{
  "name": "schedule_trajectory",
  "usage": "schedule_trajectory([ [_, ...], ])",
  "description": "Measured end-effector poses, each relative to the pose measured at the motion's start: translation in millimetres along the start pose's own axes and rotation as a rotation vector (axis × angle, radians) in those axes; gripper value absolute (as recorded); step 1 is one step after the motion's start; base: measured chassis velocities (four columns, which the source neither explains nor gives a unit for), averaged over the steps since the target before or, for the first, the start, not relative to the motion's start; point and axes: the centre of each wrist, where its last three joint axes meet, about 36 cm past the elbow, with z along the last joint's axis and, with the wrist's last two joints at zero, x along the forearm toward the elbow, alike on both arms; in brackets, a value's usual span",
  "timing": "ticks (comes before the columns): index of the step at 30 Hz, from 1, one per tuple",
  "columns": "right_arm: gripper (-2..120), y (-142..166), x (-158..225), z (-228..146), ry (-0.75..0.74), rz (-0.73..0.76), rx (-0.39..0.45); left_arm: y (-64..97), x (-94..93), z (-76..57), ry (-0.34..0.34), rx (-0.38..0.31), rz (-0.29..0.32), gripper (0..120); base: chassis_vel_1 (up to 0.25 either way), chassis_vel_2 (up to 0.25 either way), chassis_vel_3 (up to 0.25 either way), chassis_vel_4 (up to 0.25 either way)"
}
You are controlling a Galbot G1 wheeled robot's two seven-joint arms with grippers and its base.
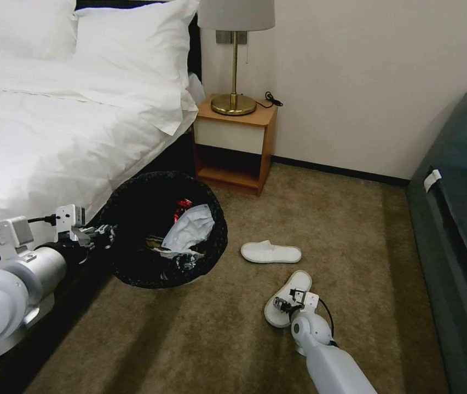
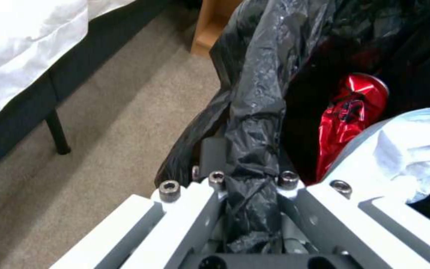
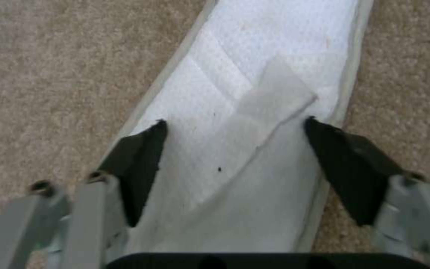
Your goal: Pick up the trash bin, then pick up the garbage on the floor and place it into the trash bin.
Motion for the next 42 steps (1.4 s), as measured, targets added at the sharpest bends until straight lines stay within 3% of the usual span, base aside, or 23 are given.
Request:
schedule_trajectory([
  [4,61,1,-2,3,0.008,0.001,-0.002,0.1,-0.4,-0.2,-0.002,-0.001,0.0,2,0.0,0.0,0.0,0.0],
  [6,49,2,-3,4,0.012,0.002,-0.004,0.2,-0.7,-0.3,-0.003,-0.001,0.002,2,0.0,0.0,0.0,0.0],
  [9,43,3,-3,5,0.013,0.002,-0.004,0.4,-0.9,-0.3,-0.002,-0.002,0.002,2,0.0,0.0,0.0,0.0],
  [10,34,3,-4,4,0.013,0.002,-0.004,0.5,-0.9,-0.1,-0.002,-0.002,0.002,2,0.0,0.0,0.0,0.0],
  [17,13,4,-5,2,0.012,-0.002,-0.003,1.5,-2.3,0.7,-0.003,-0.003,0.002,2,0.0,0.0,0.0,0.0],
  [19,1,4,-5,1,0.013,-0.005,-0.004,1.2,-2.8,1.4,-0.002,-0.001,0.003,2,0.0,0.0,0.0,0.0],
  [34,0,4,6,-22,-0.048,-0.012,-0.01,2.0,-3.9,2.2,-0.004,0.006,0.003,2,0.0,0.0,0.0,0.0],
  [42,0,-3,67,-69,-0.219,-0.059,0.012,3.7,-5.5,4.3,0.004,0.01,0.006,2,0.0,0.0,0.0,0.0],
])
